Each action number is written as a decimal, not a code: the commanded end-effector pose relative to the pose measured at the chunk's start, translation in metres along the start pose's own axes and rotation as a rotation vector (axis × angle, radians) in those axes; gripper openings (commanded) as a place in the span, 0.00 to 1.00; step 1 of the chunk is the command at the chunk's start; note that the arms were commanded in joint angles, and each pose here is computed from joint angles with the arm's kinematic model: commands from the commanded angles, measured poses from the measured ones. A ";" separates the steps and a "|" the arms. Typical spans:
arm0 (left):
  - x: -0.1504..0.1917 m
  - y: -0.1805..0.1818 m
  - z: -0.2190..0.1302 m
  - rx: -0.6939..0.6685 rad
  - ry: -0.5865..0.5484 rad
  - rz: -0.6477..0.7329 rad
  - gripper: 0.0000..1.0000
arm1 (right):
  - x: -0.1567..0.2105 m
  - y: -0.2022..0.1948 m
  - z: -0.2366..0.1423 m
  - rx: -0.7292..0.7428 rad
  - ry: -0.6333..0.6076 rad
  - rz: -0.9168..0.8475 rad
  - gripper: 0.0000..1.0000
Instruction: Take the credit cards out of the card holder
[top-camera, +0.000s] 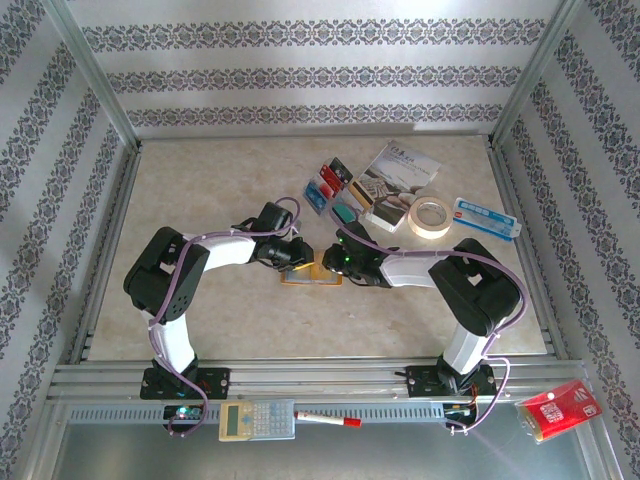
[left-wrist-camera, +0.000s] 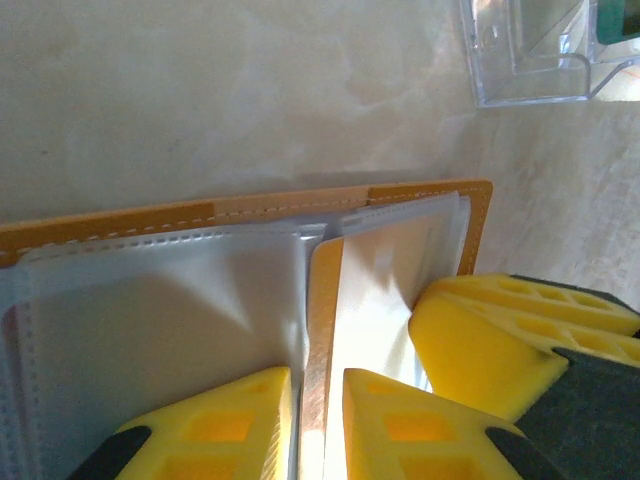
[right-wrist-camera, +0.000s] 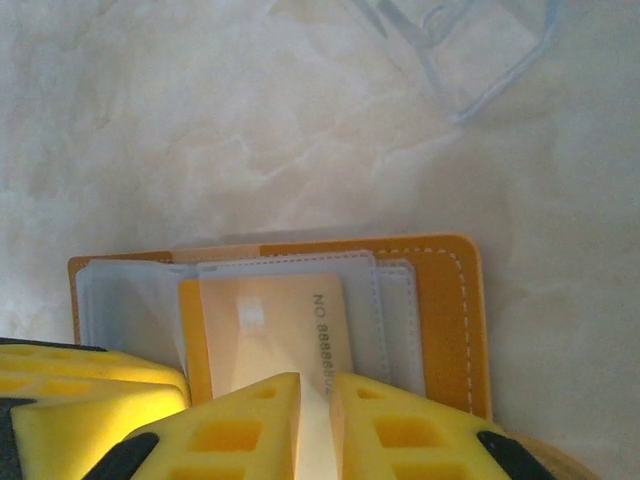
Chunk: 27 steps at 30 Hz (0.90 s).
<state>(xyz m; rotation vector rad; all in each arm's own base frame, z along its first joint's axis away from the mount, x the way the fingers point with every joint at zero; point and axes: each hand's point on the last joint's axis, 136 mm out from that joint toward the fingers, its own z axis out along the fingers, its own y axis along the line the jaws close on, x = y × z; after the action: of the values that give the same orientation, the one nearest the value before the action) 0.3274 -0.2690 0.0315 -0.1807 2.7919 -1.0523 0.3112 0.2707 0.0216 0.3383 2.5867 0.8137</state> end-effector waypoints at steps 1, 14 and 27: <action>0.007 0.013 0.011 -0.044 0.022 -0.023 0.22 | 0.033 -0.025 0.000 0.066 0.108 0.053 0.21; 0.010 -0.018 0.004 0.100 0.047 0.001 0.20 | 0.032 -0.025 0.001 0.067 0.103 0.052 0.21; 0.005 -0.015 -0.006 0.070 0.015 0.033 0.07 | 0.032 -0.030 0.002 0.079 0.099 0.049 0.21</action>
<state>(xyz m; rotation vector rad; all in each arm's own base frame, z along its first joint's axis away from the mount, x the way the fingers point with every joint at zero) 0.3220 -0.2714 0.0307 -0.1898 2.7976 -1.1050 0.3057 0.2712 0.0223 0.3863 2.5947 0.8541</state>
